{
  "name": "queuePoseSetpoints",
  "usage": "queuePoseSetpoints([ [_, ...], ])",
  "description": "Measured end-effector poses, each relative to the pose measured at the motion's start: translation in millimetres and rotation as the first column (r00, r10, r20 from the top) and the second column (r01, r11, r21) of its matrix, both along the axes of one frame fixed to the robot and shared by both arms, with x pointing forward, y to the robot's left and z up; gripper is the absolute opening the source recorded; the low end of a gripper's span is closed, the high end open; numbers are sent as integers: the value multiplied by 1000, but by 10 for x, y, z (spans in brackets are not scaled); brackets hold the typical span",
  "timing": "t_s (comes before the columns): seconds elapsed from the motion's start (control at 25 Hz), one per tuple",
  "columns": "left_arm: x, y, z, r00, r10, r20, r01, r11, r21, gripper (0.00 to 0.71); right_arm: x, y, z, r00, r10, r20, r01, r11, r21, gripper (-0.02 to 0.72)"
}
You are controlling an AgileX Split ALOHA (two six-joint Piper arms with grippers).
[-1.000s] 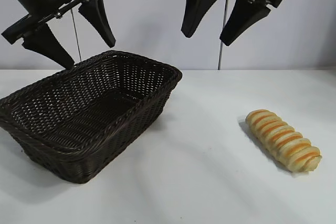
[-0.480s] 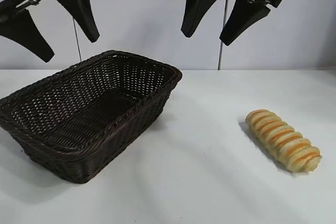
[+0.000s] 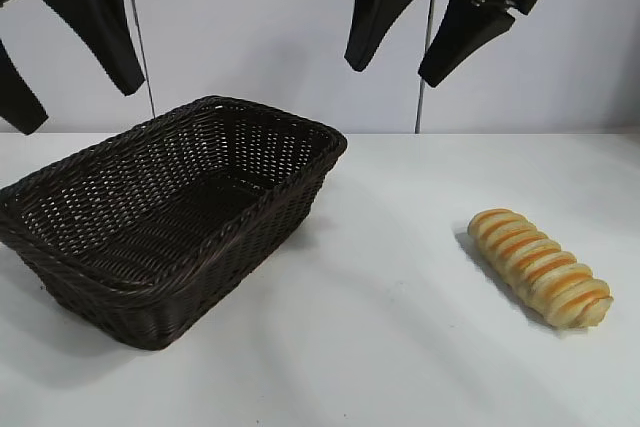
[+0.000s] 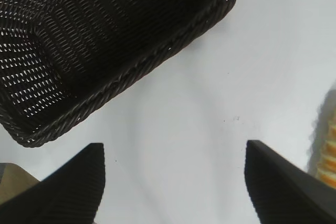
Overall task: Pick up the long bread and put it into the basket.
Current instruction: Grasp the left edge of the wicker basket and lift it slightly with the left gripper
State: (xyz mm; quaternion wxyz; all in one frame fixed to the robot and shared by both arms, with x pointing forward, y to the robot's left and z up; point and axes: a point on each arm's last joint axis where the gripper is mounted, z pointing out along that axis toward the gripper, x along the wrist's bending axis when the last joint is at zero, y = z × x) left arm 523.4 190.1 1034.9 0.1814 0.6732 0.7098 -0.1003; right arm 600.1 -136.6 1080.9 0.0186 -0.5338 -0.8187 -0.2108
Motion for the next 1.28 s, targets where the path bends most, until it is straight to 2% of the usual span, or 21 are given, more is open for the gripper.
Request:
queuePoseSetpoints([
  [0.16, 1, 20, -142, 993, 119, -1, -119, 993, -8, 562, 0, 0, 0, 1000, 0, -1, 0, 1000, 0, 537],
  [0.36, 37, 38, -224, 959, 285, 4, -284, 958, -37, 562, 0, 0, 0, 1000, 0, -1, 0, 1000, 0, 537],
  [0.6, 53, 85, -237, 926, 378, -3, -378, 926, -3, 562, 0, 0, 0, 1000, 0, -1, 0, 1000, 0, 537],
  [0.88, -22, 194, -289, 889, 455, -56, -444, 885, 139, 562, -11, -3, -3, 1000, 4, -11, -4, 1000, -4, 537],
  [1.04, -49, 209, -335, 868, 491, -72, -477, 866, 154, 562, -12, -3, -4, 1000, 4, -13, -4, 1000, -5, 537],
  [1.28, -115, 230, -497, 815, 571, -95, -555, 818, 152, 562, -12, -3, -4, 1000, 4, -13, -4, 1000, -5, 537],
])
